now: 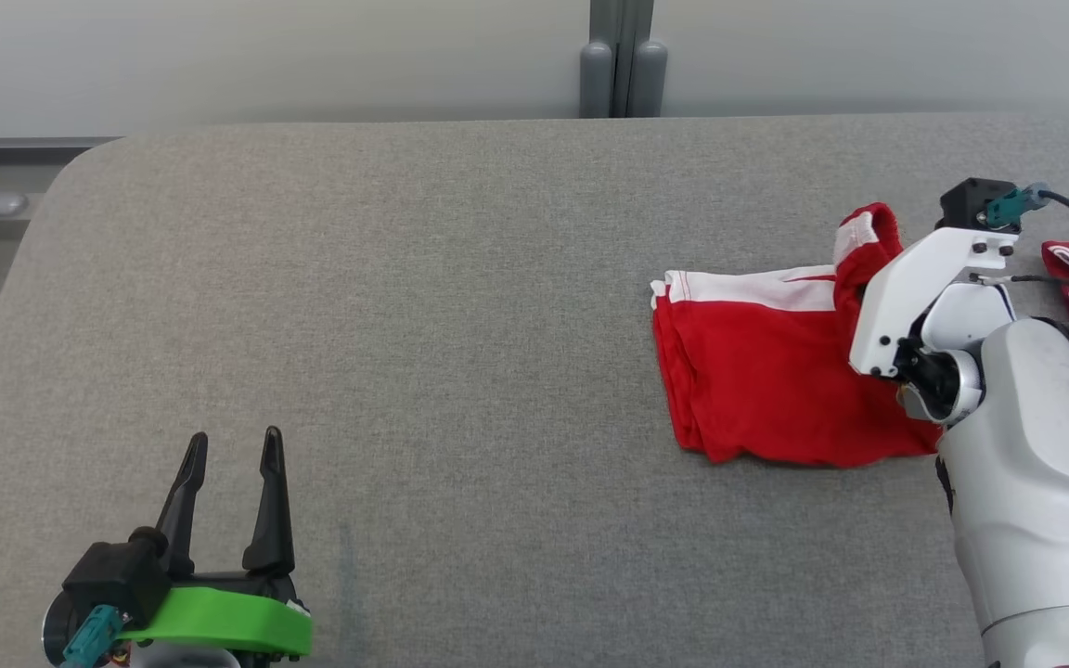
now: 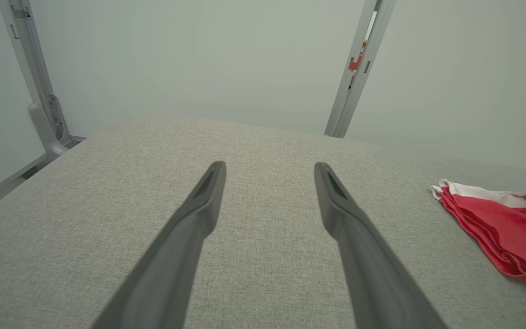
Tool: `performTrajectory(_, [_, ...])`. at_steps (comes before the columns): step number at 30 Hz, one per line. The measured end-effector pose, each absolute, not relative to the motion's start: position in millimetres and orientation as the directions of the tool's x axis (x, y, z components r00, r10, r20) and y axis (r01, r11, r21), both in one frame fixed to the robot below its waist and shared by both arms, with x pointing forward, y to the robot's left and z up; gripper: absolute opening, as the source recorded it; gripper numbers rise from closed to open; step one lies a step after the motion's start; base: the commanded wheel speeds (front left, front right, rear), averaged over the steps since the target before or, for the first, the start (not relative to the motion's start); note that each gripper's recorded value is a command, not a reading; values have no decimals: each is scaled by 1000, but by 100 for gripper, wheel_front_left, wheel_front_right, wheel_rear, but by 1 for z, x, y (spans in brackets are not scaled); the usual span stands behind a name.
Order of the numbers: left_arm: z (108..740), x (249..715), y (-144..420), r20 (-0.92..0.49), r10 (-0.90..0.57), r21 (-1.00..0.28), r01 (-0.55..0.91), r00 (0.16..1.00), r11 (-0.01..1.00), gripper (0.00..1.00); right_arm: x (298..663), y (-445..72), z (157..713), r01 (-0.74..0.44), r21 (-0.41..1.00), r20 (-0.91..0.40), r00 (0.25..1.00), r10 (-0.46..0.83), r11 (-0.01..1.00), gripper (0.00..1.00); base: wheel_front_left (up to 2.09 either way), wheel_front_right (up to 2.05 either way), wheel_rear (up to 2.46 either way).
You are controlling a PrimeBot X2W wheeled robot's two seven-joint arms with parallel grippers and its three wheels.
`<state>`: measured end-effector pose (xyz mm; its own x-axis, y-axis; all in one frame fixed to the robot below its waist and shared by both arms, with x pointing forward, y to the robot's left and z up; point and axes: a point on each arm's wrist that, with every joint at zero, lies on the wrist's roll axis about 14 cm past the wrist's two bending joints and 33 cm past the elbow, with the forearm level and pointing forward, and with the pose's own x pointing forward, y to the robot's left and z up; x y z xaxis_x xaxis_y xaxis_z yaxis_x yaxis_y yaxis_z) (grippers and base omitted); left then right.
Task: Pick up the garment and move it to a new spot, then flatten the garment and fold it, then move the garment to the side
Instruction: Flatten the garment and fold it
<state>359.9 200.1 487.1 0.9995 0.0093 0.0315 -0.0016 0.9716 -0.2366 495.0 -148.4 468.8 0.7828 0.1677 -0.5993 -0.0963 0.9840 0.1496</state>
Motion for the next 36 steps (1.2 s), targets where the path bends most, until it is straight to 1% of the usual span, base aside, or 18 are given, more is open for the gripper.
performTrajectory(11, [483, 350, 214, 16, 56, -237, -50, 998, 970, 100, 486, -90, 436, -215, 191, -665, 689, 287, 958, 0, 0, 0, 0])
performTrajectory(16, [483, 346, 220, 13, 77, -236, -72, 997, 969, 100, 485, -64, 430, -268, 220, -658, 669, 346, 938, 0, 0, 0, 0])
performTrajectory(17, [483, 345, 221, 13, 80, -236, -74, 997, 969, 100, 484, -62, 429, -272, 225, -658, 666, 351, 936, 24, 0, 0, 0])
performTrajectory(18, [483, 344, 222, 14, 82, -236, -76, 997, 969, 100, 483, -59, 427, -277, 225, -660, 662, 355, 934, 51, 0, 0, 0])
performTrajectory(19, [484, 344, 222, 15, 83, -236, -77, 996, 969, 100, 482, -58, 426, -282, 222, -662, 659, 356, 933, 100, 0, 0, 0])
performTrajectory(25, [486, 341, 224, 21, 88, -237, -81, 996, 968, 100, 482, -48, 435, -321, 212, -634, 674, 379, 923, 100, 0, 0, 0])
performTrajectory(28, [486, 340, 223, 24, 87, -238, -79, 996, 968, 100, 481, -33, 452, -347, 272, -578, 687, 440, 898, 100, 0, 0, 0])
performTrajectory(32, [485, 338, 221, 23, 80, -241, -72, 997, 968, 100, 478, -17, 481, -384, 347, -472, 716, 514, 855, 100, 0, 0, 0])
performTrajectory(36, [488, 338, 217, 32, 70, -244, -60, 997, 968, 100, 474, -22, 498, -404, 328, -385, 768, 511, 854, 100, 0, 0, 0])
